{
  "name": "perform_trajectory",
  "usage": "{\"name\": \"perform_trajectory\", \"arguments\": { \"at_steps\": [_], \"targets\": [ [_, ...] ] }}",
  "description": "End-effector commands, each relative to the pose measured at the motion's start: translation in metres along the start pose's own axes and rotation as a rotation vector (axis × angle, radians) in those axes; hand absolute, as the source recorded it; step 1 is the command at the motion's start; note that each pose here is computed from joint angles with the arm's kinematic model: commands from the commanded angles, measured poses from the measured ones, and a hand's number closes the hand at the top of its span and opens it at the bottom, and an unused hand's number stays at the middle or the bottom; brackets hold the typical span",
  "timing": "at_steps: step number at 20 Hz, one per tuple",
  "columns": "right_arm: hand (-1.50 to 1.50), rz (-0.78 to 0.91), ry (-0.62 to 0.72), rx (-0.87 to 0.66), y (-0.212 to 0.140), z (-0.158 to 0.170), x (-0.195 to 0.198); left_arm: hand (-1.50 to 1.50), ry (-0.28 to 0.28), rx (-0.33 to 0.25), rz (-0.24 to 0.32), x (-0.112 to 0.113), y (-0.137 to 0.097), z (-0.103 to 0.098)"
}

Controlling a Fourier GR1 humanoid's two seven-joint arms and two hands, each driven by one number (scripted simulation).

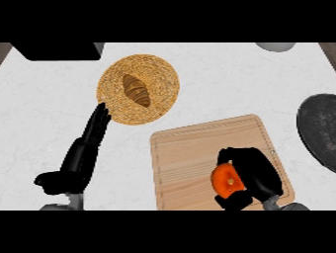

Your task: Pick the squash from the cutting board and place it in the pan

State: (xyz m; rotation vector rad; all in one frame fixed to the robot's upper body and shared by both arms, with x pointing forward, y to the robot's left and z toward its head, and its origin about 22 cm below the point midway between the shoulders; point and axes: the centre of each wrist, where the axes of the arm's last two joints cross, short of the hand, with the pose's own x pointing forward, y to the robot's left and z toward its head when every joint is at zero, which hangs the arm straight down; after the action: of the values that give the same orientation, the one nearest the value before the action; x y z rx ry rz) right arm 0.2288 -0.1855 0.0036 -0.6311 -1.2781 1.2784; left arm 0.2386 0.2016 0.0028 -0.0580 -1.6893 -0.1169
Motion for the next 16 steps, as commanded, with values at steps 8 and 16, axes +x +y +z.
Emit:
{"name": "perform_trajectory", "arguments": {
  "at_steps": [8,16],
  "targets": [
    [1.5,0.12,-0.242,-0.259,-0.06,0.135,-0.034,0.0,0.022,0.033,-0.013,0.0,0.013,0.005],
    [1.5,-0.127,-0.186,-0.466,-0.085,0.191,-0.037,0.0,-0.004,0.042,-0.012,0.007,-0.004,-0.005]
  ]
}}
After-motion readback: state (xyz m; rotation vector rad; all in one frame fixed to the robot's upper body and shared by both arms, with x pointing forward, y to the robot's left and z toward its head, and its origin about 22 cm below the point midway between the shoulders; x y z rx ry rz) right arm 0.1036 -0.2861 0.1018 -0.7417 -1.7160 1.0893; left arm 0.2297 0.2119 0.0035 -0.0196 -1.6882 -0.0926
